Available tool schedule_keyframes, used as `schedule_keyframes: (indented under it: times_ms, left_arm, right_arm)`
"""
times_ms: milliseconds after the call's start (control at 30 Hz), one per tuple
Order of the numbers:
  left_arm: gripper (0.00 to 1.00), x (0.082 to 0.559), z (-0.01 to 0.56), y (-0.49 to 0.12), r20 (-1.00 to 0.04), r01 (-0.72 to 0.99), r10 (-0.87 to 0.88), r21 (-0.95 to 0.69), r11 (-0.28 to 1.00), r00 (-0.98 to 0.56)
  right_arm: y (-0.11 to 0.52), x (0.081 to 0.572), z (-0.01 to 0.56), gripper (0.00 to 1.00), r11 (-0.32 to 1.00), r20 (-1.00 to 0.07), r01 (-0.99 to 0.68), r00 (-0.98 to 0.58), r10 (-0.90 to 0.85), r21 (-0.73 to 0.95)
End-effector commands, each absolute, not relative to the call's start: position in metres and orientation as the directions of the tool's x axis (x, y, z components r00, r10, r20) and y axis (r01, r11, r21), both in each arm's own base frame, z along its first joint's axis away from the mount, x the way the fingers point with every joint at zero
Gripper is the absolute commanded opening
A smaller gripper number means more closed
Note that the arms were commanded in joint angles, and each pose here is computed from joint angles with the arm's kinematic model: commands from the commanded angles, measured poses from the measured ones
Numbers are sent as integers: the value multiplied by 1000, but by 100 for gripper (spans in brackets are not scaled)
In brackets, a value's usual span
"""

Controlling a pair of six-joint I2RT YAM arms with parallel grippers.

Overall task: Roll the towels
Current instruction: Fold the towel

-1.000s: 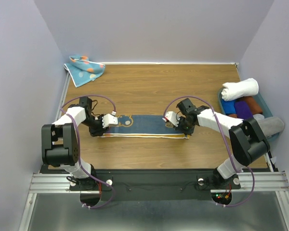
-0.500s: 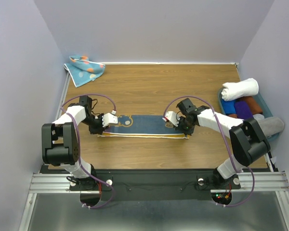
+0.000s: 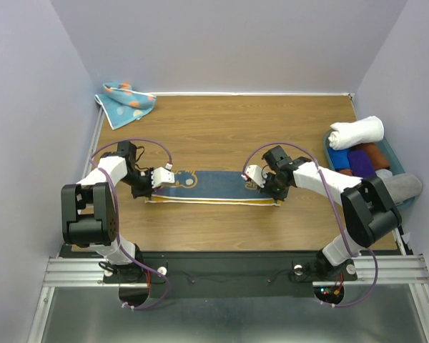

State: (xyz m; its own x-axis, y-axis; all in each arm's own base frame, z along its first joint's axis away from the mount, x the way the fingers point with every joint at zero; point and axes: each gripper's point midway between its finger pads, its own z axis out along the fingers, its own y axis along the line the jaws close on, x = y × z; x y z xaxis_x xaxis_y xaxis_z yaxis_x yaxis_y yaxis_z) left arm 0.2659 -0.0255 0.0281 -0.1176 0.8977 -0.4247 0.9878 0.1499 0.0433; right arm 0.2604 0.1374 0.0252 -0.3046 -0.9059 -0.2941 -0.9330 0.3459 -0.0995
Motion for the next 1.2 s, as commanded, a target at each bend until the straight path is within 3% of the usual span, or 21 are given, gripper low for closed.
schedule_keyframes:
  times_ms: [0, 167, 633, 833, 967, 1067, 1100, 1167]
  left_arm:
    - [9, 275, 51, -29, -447, 986, 891, 92, 137, -82]
    - [0, 277, 60, -27, -446, 986, 892, 100, 136, -77]
    - [0, 276, 73, -23, -439, 982, 897, 139, 131, -58]
    - [0, 276, 70, -24, -449, 982, 891, 131, 134, -61]
    - [0, 276, 69, -24, -447, 982, 893, 135, 131, -57]
    - [0, 277, 69, -25, -449, 983, 892, 133, 129, -56]
    - [0, 277, 69, -24, -449, 983, 892, 132, 131, -58]
    - [0, 277, 69, -24, -449, 982, 892, 133, 132, -59]
  right_arm:
    - [146, 272, 44, 1, 349, -342, -926, -284, -896, -144]
    - [146, 276, 52, 1, 355, -354, -921, -281, -892, -163]
    - [145, 277, 63, 1, 370, -372, -916, -293, -881, -156]
    - [144, 271, 50, 18, 364, -341, -925, -308, -888, -112]
    - [143, 271, 46, 19, 364, -325, -925, -314, -892, -105]
    - [143, 271, 43, 13, 362, -316, -927, -316, -894, -98]
    - [143, 271, 41, 1, 361, -312, -928, -316, -896, -96]
    - [143, 273, 43, 0, 362, -313, -927, -315, -896, -101]
